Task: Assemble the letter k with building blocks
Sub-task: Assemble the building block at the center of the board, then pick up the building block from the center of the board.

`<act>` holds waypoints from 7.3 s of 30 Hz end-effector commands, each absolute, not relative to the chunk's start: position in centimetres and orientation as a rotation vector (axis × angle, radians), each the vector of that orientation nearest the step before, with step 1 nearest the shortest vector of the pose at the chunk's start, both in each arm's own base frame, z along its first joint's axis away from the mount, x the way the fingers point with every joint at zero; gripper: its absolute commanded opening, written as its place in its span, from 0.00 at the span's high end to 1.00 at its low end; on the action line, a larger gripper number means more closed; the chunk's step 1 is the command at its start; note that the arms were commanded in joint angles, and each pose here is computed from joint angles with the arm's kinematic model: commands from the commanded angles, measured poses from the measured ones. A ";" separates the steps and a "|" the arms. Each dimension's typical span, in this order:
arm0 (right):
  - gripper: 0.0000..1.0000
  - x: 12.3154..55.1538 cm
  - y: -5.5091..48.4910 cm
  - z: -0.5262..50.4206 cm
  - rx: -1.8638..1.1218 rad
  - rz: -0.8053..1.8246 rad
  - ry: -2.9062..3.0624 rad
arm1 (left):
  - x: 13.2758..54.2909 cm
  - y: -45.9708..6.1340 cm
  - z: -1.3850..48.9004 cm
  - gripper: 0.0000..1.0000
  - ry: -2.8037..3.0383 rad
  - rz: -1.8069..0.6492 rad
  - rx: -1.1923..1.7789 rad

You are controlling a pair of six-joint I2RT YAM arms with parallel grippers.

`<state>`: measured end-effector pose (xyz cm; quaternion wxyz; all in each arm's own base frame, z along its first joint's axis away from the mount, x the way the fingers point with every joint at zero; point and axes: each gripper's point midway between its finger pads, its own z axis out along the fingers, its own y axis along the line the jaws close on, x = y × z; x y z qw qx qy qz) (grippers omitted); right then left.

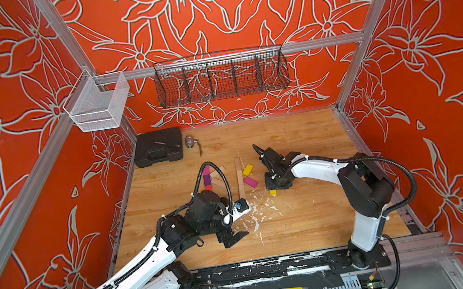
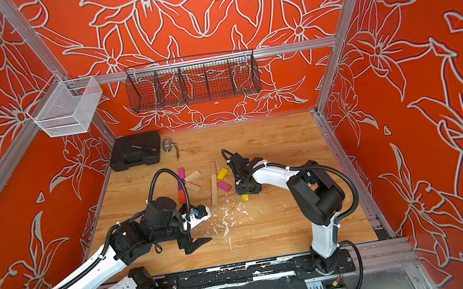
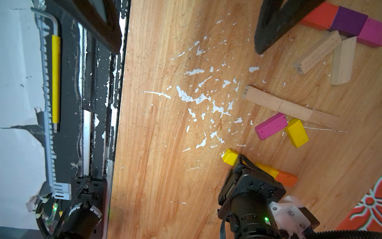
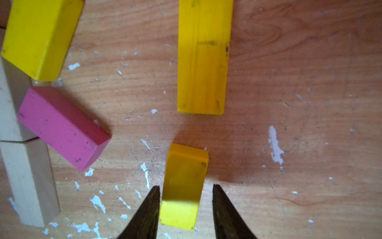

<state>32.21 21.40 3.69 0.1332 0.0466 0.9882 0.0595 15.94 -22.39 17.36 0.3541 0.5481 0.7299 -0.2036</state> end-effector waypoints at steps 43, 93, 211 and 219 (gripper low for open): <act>0.72 33.8 19.6 3.3 0.220 0.062 2.828 | 16.1 -22.9 17.7 0.03 1.872 -0.535 1.433; 0.63 33.6 19.6 2.6 0.249 0.066 2.852 | 16.2 -23.0 17.4 0.03 1.883 -0.533 1.441; 0.03 28.4 18.2 25.5 -0.132 0.550 2.288 | 20.5 -10.0 5.0 0.34 2.834 0.130 -1.091; 0.03 28.5 18.3 25.6 -0.123 0.552 2.289 | 20.1 -9.3 3.0 0.51 2.831 0.128 -1.129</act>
